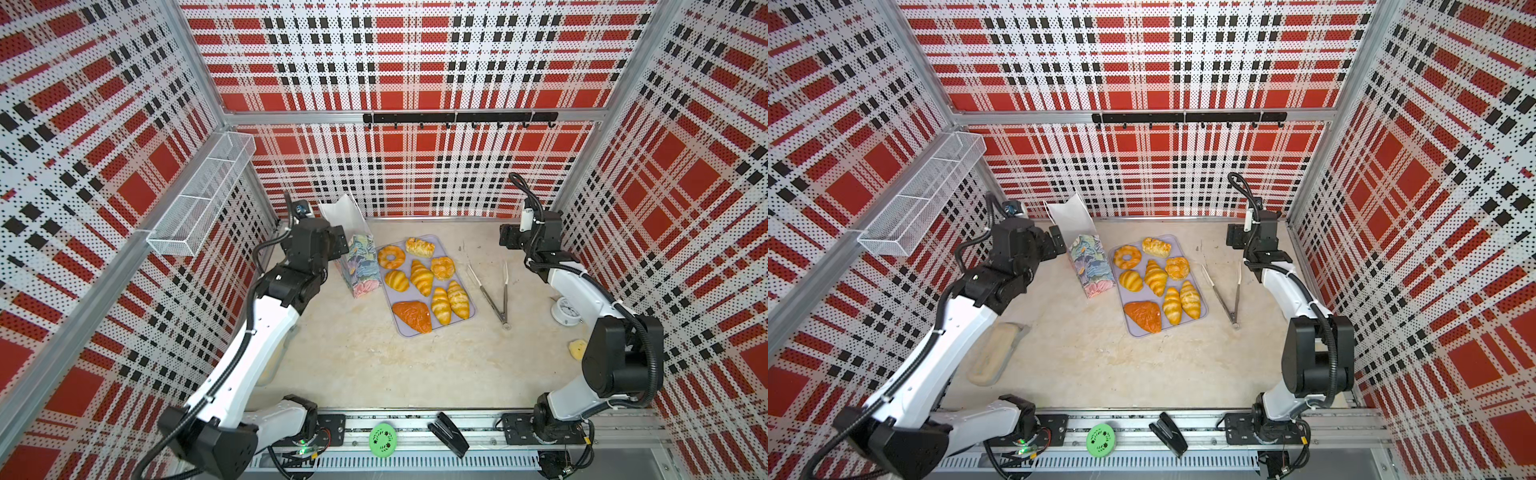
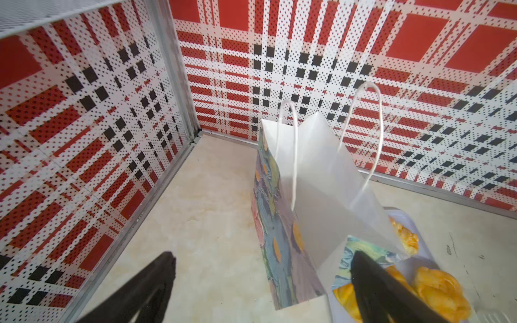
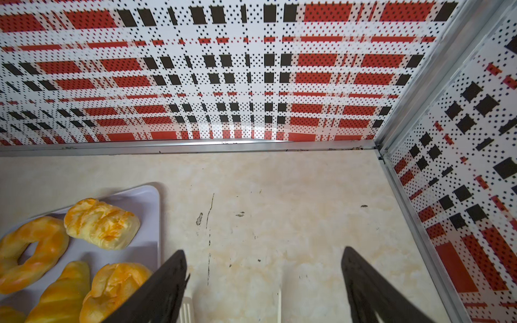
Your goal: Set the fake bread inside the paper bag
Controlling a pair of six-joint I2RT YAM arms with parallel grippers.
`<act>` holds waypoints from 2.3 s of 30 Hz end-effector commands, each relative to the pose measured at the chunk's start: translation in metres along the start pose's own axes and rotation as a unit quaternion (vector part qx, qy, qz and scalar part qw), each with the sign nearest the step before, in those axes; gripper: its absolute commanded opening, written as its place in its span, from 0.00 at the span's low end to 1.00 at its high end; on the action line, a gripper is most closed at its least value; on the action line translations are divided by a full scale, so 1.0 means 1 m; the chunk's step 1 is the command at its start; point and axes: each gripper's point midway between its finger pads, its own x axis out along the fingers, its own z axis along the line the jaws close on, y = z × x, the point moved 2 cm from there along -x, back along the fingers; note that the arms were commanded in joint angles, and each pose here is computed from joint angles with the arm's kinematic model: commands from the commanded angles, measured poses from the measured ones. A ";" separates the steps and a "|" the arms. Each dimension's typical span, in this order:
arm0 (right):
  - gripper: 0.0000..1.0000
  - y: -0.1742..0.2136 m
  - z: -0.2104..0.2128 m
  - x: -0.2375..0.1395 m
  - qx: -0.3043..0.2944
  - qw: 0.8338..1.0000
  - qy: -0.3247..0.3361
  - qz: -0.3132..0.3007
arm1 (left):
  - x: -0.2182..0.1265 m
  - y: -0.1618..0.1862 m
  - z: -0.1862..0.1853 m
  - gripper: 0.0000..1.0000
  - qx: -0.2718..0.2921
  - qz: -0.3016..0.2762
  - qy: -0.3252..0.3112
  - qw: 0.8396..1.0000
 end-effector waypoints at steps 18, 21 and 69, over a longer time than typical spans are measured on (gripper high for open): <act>0.88 0.022 -0.008 0.001 -0.025 0.997 0.025 0.065 | 0.050 0.027 -0.007 0.70 -0.123 0.182 -0.044 0.975; 0.88 0.025 -0.009 0.002 -0.025 0.997 0.027 0.069 | 0.056 0.027 -0.007 0.64 -0.126 0.187 -0.044 0.973; 0.86 0.063 -0.022 -0.022 -0.013 0.991 0.052 0.122 | 0.079 0.030 0.001 0.00 -0.090 0.233 0.019 0.968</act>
